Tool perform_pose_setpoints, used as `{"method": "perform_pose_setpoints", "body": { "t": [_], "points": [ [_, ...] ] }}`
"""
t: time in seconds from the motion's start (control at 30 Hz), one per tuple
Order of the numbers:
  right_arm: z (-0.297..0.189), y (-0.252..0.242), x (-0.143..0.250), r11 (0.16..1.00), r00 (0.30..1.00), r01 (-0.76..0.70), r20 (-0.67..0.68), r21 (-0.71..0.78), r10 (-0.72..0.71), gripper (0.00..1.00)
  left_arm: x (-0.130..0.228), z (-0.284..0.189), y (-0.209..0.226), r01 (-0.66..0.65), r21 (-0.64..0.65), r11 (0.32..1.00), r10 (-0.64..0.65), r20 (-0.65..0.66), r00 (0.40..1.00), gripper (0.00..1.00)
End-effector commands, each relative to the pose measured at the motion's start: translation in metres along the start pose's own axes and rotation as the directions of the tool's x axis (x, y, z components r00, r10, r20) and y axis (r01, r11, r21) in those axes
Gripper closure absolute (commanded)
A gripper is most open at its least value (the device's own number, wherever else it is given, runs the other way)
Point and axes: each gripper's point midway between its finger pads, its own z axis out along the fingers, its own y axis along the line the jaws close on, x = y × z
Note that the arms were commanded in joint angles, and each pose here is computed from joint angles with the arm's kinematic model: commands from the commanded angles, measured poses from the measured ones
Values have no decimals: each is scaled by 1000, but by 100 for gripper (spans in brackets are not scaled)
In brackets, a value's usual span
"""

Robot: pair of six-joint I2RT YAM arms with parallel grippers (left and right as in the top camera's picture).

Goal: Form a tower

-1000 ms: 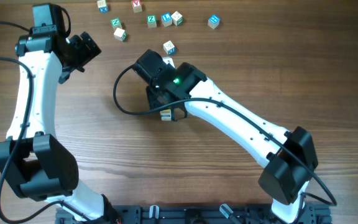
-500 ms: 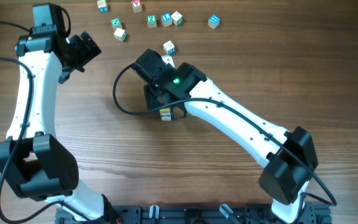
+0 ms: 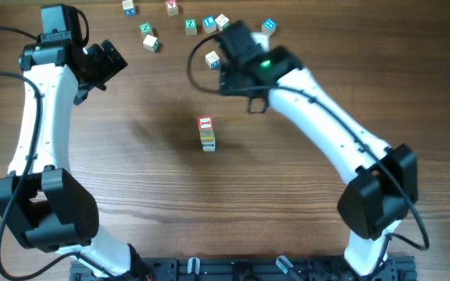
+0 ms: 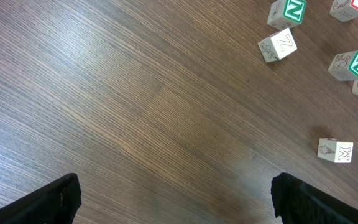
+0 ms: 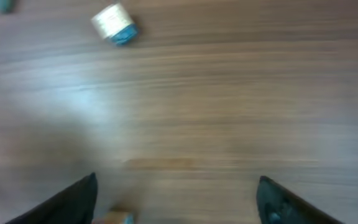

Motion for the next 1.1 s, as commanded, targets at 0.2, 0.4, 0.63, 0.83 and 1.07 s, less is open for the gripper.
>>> {"method": "perform_pose_setpoints", "body": {
  "t": [0.2,0.4,0.63,0.83,1.07],
  "points": [
    [16,-108,-16,976,986,-137,-75,171,152,0,-7,-11,-2,-6,11,1000,6,33,999,0],
    [20,-130,-35,965,978,-199,-24,171,206,0,-7,-11,-2,-6,11,1000,6,33,999,0],
    [21,-120,-65,968,972,-228,89,103,219,0,-7,-11,-2,-6,11,1000,6,33,999,0],
    [21,-117,-75,969,966,-235,126,81,224,0,-7,-11,-2,-6,11,1000,6,33,999,0],
    [21,-117,-75,969,966,-235,126,81,224,0,-7,-11,-2,-6,11,1000,6,33,999,0]
  ]
}}
